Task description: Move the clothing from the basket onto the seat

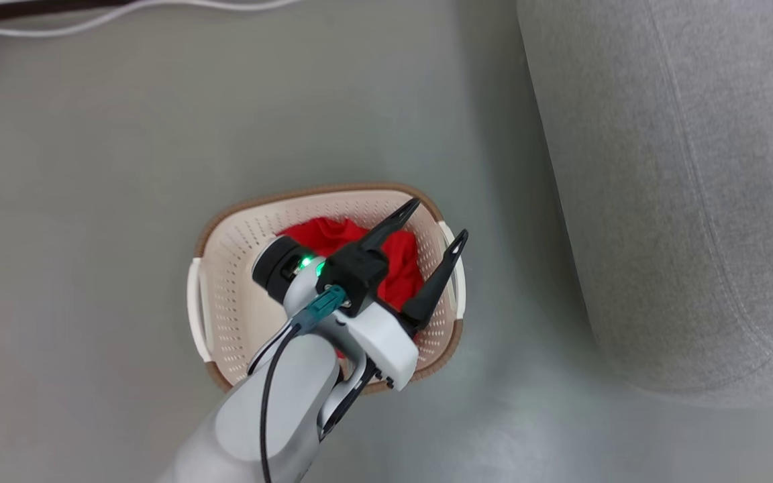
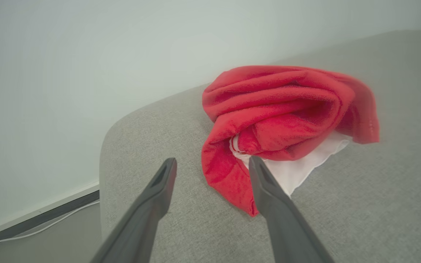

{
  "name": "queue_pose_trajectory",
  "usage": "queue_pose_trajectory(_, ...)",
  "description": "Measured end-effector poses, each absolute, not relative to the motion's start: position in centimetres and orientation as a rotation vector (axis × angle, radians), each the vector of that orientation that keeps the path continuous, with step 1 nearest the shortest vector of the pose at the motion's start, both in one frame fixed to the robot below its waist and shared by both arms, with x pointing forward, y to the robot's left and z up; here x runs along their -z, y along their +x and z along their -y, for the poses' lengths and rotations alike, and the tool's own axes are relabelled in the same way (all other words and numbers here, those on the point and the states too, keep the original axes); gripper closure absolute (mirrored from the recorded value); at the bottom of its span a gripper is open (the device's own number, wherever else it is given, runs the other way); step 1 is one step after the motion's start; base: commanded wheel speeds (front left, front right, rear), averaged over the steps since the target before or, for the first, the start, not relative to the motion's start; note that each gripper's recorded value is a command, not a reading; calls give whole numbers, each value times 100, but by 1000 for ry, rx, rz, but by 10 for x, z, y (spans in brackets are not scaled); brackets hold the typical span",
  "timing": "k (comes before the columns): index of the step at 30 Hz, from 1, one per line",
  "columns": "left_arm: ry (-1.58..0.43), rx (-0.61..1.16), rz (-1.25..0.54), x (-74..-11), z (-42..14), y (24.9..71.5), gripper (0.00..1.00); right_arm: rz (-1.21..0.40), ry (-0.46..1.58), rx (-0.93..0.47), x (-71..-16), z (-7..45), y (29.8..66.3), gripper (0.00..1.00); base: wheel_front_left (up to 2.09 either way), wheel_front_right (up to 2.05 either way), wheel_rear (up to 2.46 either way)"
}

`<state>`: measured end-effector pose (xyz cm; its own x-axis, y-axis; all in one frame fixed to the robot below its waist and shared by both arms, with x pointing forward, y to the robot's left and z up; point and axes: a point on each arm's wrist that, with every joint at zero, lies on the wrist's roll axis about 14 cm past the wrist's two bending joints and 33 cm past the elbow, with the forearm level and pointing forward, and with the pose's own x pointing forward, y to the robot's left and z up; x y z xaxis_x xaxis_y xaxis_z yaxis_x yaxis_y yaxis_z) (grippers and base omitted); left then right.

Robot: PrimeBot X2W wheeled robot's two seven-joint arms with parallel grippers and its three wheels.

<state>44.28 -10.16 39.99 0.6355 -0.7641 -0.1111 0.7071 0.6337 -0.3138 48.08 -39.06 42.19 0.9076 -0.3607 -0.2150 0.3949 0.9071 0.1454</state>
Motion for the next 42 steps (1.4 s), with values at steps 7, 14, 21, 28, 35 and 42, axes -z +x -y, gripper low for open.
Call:
queue_pose_trajectory(7,-266,697,-204,-425,61,445,0,-95,222,236,-455,337,495,0,0,0,0)
queue_pose_trajectory(14,-267,474,-182,-436,-8,444,0,-10,224,65,-490,277,506,0,0,0,0)
queue_pose_trajectory(21,-258,292,-132,-451,-68,435,0,29,236,-44,-507,233,500,0,0,0,0)
queue_pose_trajectory(28,-249,89,-88,-462,-137,407,0,56,197,-171,-522,181,475,0,0,0,0)
queue_pose_trajectory(35,-246,-16,-77,-462,-170,380,0,44,164,-235,-516,153,444,0,0,0,0)
queue_pose_trajectory(42,-248,-36,-79,-459,-176,366,0,-5,171,-226,-496,151,422,0,0,0,0)
